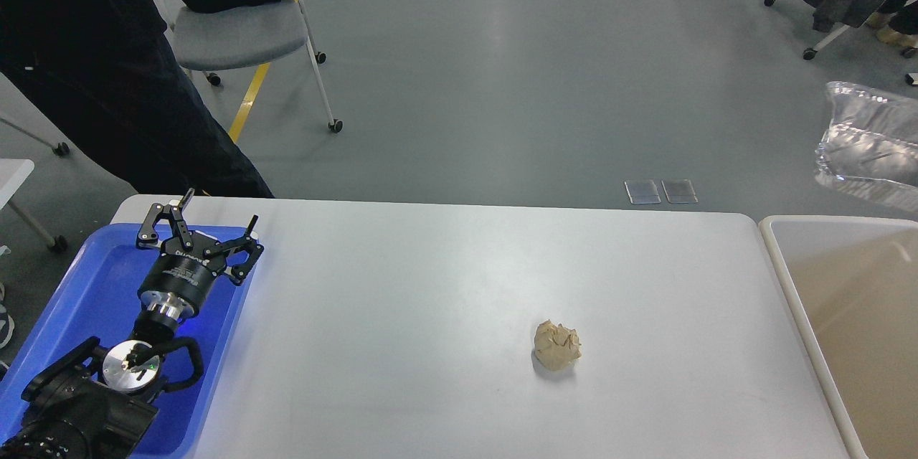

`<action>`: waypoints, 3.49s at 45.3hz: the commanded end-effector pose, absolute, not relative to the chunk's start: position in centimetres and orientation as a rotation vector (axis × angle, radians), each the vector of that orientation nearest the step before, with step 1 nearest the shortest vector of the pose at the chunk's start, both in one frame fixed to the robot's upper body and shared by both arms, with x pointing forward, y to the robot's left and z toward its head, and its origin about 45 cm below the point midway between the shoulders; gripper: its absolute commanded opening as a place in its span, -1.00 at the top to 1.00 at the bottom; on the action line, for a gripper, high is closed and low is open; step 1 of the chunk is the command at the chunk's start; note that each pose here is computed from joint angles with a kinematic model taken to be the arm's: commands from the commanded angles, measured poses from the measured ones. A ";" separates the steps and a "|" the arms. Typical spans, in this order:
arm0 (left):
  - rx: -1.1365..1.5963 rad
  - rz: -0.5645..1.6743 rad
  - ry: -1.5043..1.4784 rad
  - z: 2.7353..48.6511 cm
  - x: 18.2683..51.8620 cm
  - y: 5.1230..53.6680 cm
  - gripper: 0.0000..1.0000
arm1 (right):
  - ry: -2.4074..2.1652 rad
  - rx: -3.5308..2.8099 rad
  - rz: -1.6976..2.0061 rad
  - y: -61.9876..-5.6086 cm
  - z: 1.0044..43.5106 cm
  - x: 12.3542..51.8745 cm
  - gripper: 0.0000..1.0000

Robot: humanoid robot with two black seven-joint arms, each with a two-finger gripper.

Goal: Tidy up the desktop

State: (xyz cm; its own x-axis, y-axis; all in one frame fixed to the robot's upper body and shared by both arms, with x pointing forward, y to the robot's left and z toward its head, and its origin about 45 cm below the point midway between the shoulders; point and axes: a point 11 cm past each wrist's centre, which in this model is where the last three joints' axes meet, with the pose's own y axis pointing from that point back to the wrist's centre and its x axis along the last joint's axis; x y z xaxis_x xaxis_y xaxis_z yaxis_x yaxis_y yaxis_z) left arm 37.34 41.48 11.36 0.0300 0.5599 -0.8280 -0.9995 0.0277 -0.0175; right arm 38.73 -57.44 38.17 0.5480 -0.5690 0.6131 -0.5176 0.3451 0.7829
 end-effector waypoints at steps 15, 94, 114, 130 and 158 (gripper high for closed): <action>-0.761 1.401 0.755 11.4 37.3 41.5 -1.00 | -1.843 0.745 -0.171 -68.7 35.2 33.9 1.00; -0.762 1.400 0.756 11.3 37.3 41.4 -1.00 | -1.972 0.813 -0.667 -58.1 7.0 27.4 -1.00; -0.761 1.401 0.755 11.4 37.3 41.5 -1.00 | -1.963 1.087 -0.570 -61.1 16.6 33.2 -1.00; -0.761 1.401 0.755 11.4 37.3 41.5 -1.00 | -1.670 1.369 -0.204 -58.7 29.1 38.5 -1.00; -0.759 1.399 0.754 11.4 37.4 41.5 -1.00 | -1.259 1.533 0.171 -48.6 39.8 39.8 -1.00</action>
